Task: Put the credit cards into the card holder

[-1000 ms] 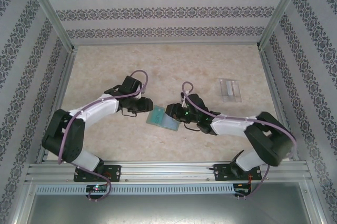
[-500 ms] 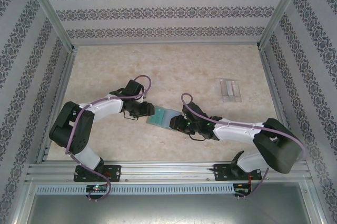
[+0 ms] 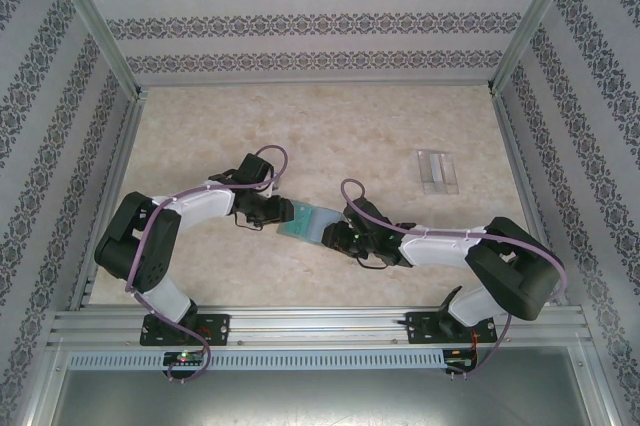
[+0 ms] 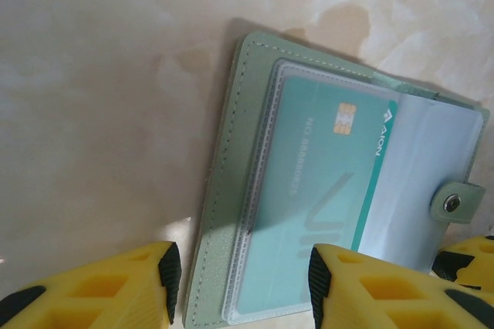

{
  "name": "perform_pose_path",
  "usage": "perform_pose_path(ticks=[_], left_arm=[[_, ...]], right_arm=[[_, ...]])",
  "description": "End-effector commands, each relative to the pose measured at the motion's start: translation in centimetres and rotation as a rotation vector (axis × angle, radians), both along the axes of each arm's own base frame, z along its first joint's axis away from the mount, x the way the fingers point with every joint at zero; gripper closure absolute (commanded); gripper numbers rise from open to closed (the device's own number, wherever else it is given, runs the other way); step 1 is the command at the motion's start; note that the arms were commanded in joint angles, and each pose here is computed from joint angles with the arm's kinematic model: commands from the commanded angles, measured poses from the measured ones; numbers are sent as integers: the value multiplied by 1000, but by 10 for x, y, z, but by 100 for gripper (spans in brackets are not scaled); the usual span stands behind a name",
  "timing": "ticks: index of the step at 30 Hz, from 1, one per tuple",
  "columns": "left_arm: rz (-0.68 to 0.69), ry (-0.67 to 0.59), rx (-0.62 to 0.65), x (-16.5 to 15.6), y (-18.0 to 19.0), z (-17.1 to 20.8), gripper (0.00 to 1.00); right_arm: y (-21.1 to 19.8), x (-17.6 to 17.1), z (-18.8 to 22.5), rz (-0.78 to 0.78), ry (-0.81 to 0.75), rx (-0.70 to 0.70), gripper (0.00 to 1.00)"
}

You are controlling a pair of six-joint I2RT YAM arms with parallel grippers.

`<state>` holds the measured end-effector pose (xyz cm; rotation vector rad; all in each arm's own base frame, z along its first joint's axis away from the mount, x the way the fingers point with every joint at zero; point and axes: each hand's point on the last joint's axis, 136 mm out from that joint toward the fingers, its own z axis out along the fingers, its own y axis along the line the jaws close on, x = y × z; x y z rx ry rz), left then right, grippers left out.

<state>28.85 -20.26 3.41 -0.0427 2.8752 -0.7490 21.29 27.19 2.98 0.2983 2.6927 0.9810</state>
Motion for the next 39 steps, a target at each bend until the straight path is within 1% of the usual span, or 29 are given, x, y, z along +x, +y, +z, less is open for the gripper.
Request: perform_pose_path(ticks=[1,6,9,13,16,21,27,34,39], left_arm=[[-9,-4,-7,-6,-3,2,51],[-10,12,-12,-6,-5,-2,51],[-14,9,-31,-6,-9,0,55],[-23,11,-32,-5,-11,3,56],[-23,12,-33,-5,-12,3,56],[-31,31,-32,-7,-13,-2,56],[-34,32,-28,-8,-12,-4,57],[-33,38,-28,-10,-12,-7,57],[-29,38,-30,-10,-11,-8,57]], right_arm=[[-1,7,6,-37,-11,0,61],[-9,8,10,-61,-15,-39,58],[-11,9,16,-69,-30,-51,57],[-8,13,19,-68,-41,-50,57],[1,15,18,-64,-24,-22,58],[6,17,10,-68,2,-20,62],[8,18,5,-65,17,-24,62],[12,19,7,-50,15,-21,72],[12,18,4,-52,24,-23,74]])
